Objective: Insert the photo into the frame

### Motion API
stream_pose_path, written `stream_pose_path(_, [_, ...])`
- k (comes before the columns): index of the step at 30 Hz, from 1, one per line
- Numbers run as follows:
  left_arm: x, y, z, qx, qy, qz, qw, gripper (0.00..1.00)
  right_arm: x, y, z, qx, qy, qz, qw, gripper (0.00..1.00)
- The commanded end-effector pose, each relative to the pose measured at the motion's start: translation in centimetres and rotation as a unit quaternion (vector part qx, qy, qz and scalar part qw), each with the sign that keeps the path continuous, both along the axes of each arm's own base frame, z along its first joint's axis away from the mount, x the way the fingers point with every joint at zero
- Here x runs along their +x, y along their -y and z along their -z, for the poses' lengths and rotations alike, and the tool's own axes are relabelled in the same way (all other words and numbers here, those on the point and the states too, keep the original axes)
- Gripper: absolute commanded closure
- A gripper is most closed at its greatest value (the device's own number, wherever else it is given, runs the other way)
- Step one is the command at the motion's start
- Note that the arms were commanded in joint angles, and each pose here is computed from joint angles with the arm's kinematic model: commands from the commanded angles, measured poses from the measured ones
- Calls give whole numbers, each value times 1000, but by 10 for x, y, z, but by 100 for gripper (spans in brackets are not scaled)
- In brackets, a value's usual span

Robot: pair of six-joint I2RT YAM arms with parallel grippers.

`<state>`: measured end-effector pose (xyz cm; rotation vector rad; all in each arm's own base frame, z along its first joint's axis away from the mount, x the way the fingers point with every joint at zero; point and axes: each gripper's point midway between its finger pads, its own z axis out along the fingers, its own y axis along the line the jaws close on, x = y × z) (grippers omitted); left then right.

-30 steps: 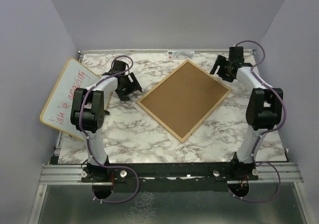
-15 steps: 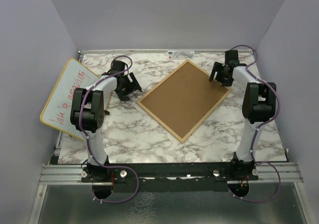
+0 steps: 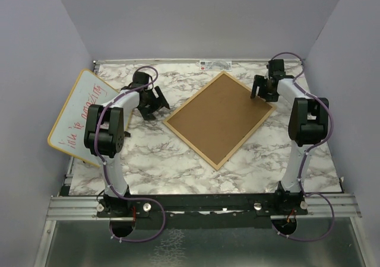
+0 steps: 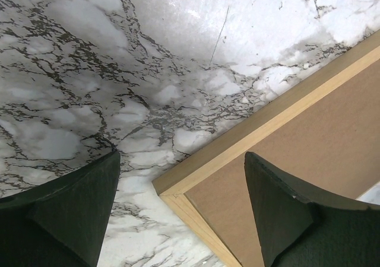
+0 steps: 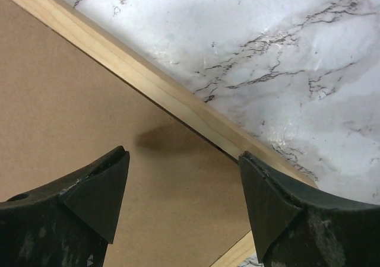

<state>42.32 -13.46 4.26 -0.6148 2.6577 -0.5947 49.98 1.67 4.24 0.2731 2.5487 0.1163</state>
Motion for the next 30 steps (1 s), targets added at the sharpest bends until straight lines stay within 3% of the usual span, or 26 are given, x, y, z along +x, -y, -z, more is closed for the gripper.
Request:
stream_pose_path(1, [-19,5,30,-4,-54,14,998,14,-30,-24,35,47,-71,-85,993,22])
stream_pose_path(10, [-12,21,28,-28,-52,31,998,14,-61,-77,29,180,-85,-223,954,23])
stream_pose_path(23, [12,23,26,-19,-22,47,998,14,-84,-105,11,269,-72,-252,927,23])
stream_pose_path(26, [20,14,24,7,-16,36,999,14,-84,-100,6,256,-72,-226,937,24])
stream_pose_path(30, [22,-25,5,110,-4,-12,994,13,-64,-85,-7,207,-37,-185,960,24])
